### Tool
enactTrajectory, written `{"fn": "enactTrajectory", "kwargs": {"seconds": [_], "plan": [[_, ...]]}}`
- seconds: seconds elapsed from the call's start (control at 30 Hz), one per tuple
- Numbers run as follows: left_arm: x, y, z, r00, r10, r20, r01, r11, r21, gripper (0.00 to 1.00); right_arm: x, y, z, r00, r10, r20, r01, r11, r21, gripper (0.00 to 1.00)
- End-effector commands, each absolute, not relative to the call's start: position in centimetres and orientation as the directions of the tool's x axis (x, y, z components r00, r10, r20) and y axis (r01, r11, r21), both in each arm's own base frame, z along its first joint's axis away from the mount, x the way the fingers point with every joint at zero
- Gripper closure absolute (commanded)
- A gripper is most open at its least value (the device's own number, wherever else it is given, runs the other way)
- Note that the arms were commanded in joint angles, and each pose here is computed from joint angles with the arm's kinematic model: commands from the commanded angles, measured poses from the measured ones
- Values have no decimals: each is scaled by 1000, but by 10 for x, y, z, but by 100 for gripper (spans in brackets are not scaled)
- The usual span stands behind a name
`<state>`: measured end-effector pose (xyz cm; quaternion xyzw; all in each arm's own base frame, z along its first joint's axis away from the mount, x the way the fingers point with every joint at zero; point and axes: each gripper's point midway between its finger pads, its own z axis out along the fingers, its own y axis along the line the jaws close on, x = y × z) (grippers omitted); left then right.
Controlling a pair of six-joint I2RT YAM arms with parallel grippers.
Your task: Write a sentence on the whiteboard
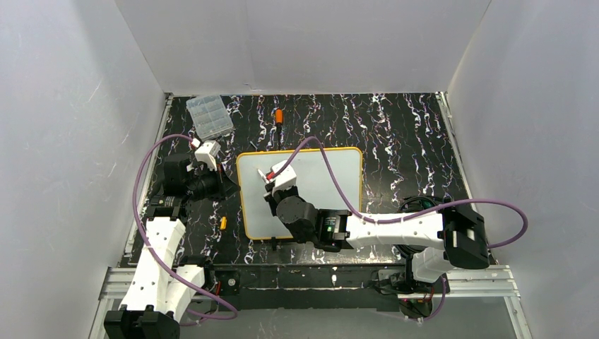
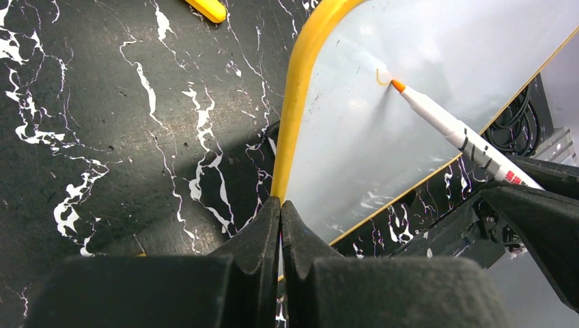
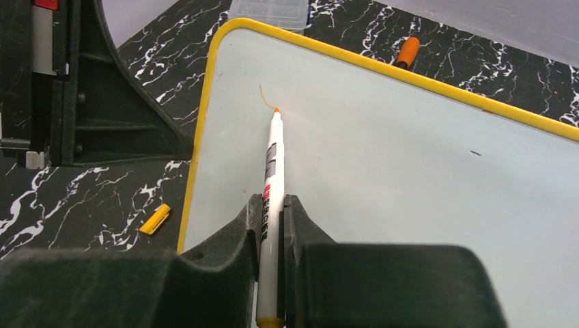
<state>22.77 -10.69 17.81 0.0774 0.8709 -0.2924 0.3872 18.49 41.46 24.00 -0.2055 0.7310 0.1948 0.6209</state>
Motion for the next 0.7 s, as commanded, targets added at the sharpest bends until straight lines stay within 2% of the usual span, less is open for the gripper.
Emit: {"fn": "enactTrajectory", "kwargs": {"seconds": [0.0, 0.2, 0.5, 0.67], "plan": [[222, -109, 176, -695, -77, -715, 372, 812, -449, 100, 190, 399, 260, -136, 1, -991, -484, 873, 67, 99], [221, -109, 176, -695, -76, -715, 374, 811, -450, 100, 189, 399, 263, -136, 4, -991, -488, 870, 71, 99], [221, -109, 180, -689, -80, -720, 374, 812, -448, 100, 166, 410, 279, -97, 30, -995, -596, 799, 83, 99], [222, -104, 183, -680, -99, -726, 344, 832, -435, 78, 159, 410, 286, -86, 43, -995, -602, 793, 86, 99]]}}
